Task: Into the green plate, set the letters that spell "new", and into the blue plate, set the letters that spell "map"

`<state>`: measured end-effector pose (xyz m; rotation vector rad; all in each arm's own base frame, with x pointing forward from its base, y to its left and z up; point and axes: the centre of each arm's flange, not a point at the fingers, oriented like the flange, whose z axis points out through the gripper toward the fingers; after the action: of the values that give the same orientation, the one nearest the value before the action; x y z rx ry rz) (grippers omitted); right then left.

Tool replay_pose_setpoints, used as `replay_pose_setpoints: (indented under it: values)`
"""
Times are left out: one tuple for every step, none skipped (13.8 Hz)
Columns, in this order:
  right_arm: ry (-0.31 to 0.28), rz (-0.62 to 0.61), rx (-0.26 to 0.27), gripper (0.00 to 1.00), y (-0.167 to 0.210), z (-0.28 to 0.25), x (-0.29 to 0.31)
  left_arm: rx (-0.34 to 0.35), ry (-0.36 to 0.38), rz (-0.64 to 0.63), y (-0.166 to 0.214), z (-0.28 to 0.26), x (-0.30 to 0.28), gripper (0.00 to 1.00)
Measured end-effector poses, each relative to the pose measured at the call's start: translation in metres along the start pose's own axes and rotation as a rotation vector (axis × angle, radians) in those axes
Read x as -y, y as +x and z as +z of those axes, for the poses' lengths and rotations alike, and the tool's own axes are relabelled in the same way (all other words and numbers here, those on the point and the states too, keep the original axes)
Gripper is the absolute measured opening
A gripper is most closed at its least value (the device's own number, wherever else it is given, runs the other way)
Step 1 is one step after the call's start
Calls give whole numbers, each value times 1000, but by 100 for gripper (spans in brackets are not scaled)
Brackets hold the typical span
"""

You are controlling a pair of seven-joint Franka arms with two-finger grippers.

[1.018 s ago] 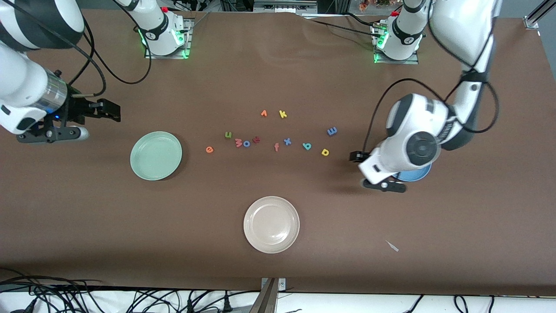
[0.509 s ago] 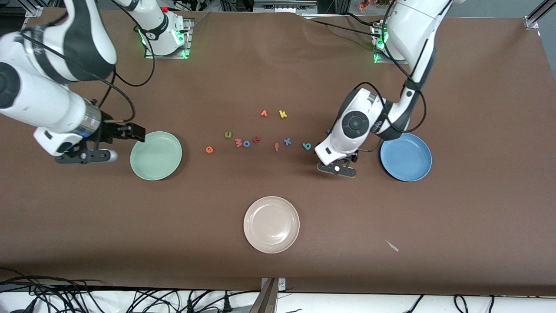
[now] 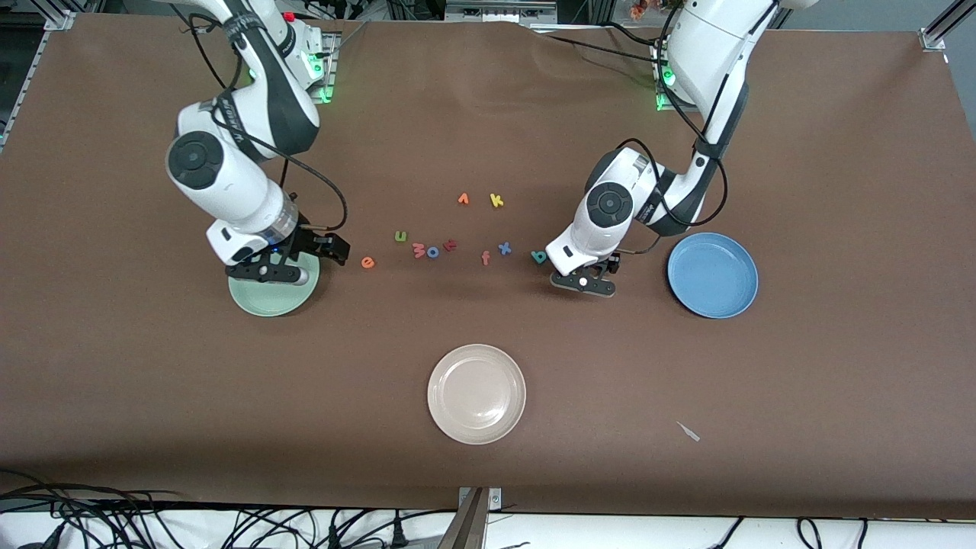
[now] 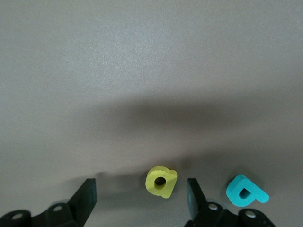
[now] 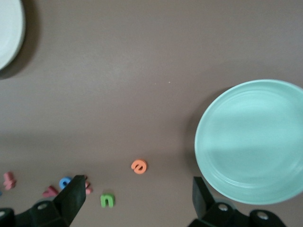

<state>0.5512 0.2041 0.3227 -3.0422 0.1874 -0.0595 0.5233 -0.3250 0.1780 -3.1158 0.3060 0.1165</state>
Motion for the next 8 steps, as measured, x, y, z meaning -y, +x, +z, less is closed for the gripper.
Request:
replay_pose_setpoints:
  values:
    - [11, 30, -17, 100, -13, 18, -1, 2, 1, -7, 0, 2, 0, 85]
    - [22, 69, -27, 100, -27, 36, 1, 5, 2, -7, -1, 4, -2, 82]
    - [31, 105, -26, 100, -41, 52, 6, 7, 3, -10, -2, 7, -4, 81]
    - [36, 130, -18, 100, -52, 64, 12, 8, 3, -18, -3, 9, -5, 77]
    - [39, 145, -10, 100, -60, 73, 19, 8, 3, -25, -3, 11, -7, 77]
    - [45, 150, -9, 100, -64, 79, 26, 7, 3, -31, -4, 11, -9, 73]
    - [46, 153, -5, 100, -67, 85, 28, 5, 2, -34, -4, 11, -11, 72]
    - [45, 155, 0, 100, -68, 91, 28, 3, 1, -35, -3, 10, -12, 68]
